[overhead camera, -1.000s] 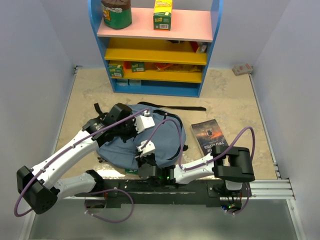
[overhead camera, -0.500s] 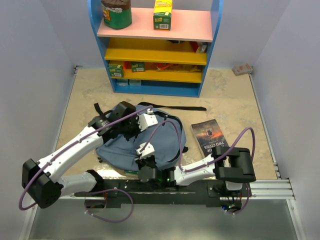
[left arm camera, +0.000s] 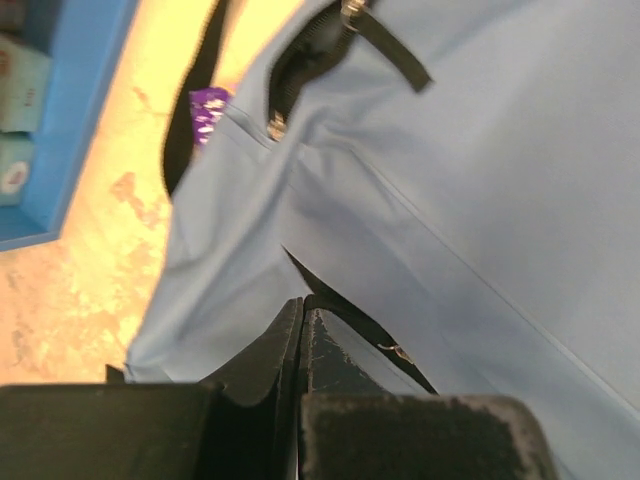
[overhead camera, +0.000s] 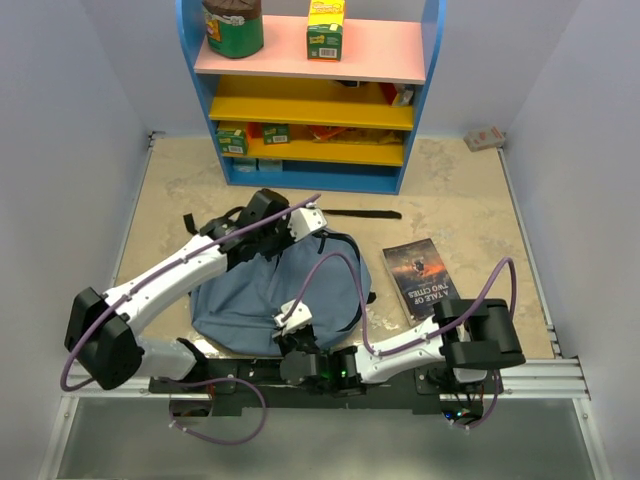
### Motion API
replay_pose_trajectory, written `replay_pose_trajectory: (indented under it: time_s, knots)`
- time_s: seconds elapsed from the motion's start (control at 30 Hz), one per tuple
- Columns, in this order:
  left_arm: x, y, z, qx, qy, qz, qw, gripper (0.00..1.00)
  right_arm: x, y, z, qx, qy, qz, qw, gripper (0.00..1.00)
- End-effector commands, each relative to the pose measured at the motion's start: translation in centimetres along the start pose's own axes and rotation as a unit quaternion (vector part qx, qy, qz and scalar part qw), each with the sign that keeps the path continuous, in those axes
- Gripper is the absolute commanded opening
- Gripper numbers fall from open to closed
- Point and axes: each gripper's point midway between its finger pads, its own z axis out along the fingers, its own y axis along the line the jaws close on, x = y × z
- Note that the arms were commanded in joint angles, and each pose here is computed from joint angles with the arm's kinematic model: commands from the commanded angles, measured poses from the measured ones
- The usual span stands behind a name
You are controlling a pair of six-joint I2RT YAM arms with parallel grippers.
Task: Pack the student bag
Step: Zip the student bag at the center of the board.
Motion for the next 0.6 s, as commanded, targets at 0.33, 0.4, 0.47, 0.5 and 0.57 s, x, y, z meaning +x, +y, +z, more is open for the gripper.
replay_pose_trajectory:
  time_s: [0.33, 0.4, 0.47, 0.5, 0.57]
  knots:
    - [-4.7, 13.3, 3.0, -0.225, -0.031, -0.084, 0.97, 0.0, -0.2, 2.0, -3.0, -0.038, 0.0, 0.017, 0.999, 0.0]
    - [-4.5, 12.8, 4.1, -0.212, -0.026, -0.085, 0.973, 0.0, -0.2, 2.1, -3.0, -0.039, 0.0, 0.013, 0.999, 0.0]
    - [-4.9, 12.0, 4.8, -0.186, -0.033, -0.092, 0.978, 0.0, -0.6, 2.3, -3.1, -0.045, -0.001, 0.015, 0.999, 0.0]
    - [-5.1, 11.8, 4.8, -0.178, -0.035, -0.095, 0.979, 0.0, -1.0, 2.3, -3.2, -0.048, -0.002, 0.014, 0.999, 0.0]
    - [-5.6, 10.9, 4.3, -0.147, -0.042, -0.102, 0.983, 0.31, -3.3, 1.8, -3.1, -0.044, -0.017, 0.032, 0.998, 0.11]
